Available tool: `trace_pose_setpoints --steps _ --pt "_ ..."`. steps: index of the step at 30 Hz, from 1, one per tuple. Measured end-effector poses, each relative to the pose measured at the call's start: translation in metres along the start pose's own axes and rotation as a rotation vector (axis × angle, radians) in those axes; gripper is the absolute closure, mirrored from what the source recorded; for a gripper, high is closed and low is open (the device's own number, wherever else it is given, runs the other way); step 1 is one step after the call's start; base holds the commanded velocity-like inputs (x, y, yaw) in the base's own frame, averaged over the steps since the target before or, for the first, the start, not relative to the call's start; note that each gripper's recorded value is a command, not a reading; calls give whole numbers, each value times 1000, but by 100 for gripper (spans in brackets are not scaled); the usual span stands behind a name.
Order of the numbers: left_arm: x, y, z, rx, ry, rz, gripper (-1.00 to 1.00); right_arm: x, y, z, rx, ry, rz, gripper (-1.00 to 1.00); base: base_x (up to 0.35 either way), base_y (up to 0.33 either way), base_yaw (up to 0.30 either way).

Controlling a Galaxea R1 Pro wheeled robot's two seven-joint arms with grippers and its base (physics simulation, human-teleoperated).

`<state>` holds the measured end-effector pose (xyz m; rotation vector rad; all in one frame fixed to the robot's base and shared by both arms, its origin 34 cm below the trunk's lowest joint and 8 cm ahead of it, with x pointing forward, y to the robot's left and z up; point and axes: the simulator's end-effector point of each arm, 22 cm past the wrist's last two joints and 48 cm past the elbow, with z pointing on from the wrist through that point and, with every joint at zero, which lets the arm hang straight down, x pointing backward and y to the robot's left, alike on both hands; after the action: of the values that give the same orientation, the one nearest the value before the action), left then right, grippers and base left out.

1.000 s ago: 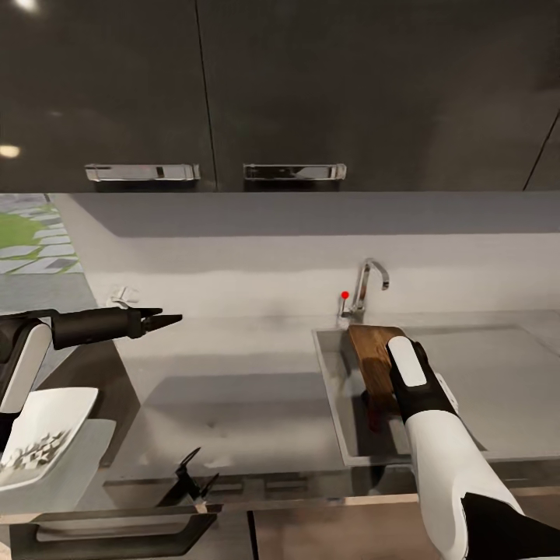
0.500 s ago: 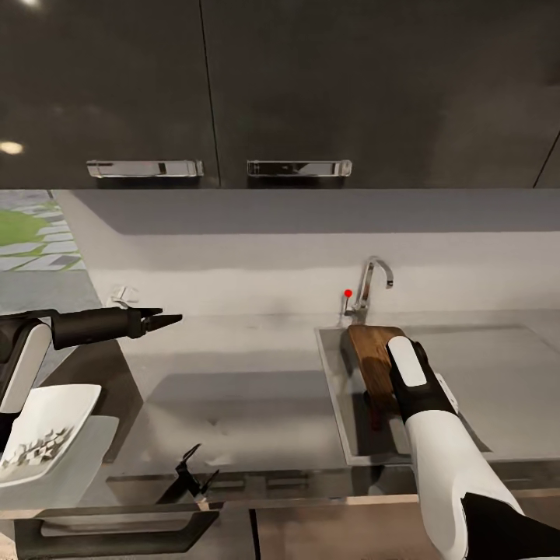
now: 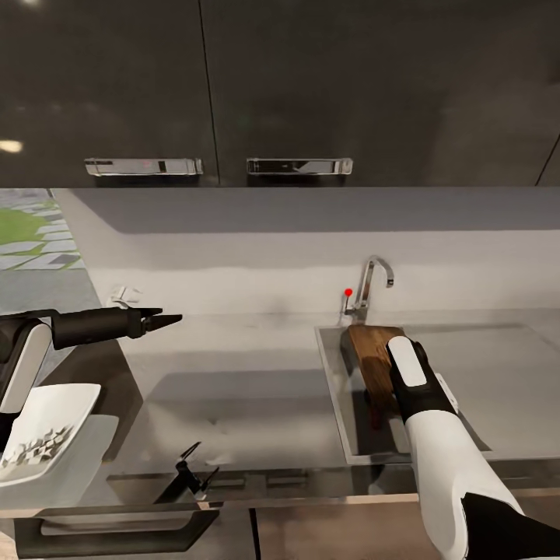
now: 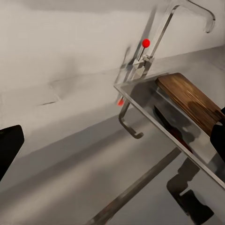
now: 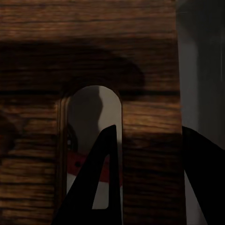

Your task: In the kitchen, take the Vidalia onion out of the sink, dice it on the chopping board with the paring knife, put the diced onion into the bowl on the countertop, then place both the paring knife and the chopping board into the sink.

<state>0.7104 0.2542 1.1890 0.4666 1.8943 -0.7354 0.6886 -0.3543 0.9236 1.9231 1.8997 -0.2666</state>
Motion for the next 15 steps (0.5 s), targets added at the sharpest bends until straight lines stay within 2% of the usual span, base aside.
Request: trace_pose_setpoints --steps 15 --pt "8 5 6 0 13 -12 -100 4 -2 9 16 1 -7 100 0 0 0"
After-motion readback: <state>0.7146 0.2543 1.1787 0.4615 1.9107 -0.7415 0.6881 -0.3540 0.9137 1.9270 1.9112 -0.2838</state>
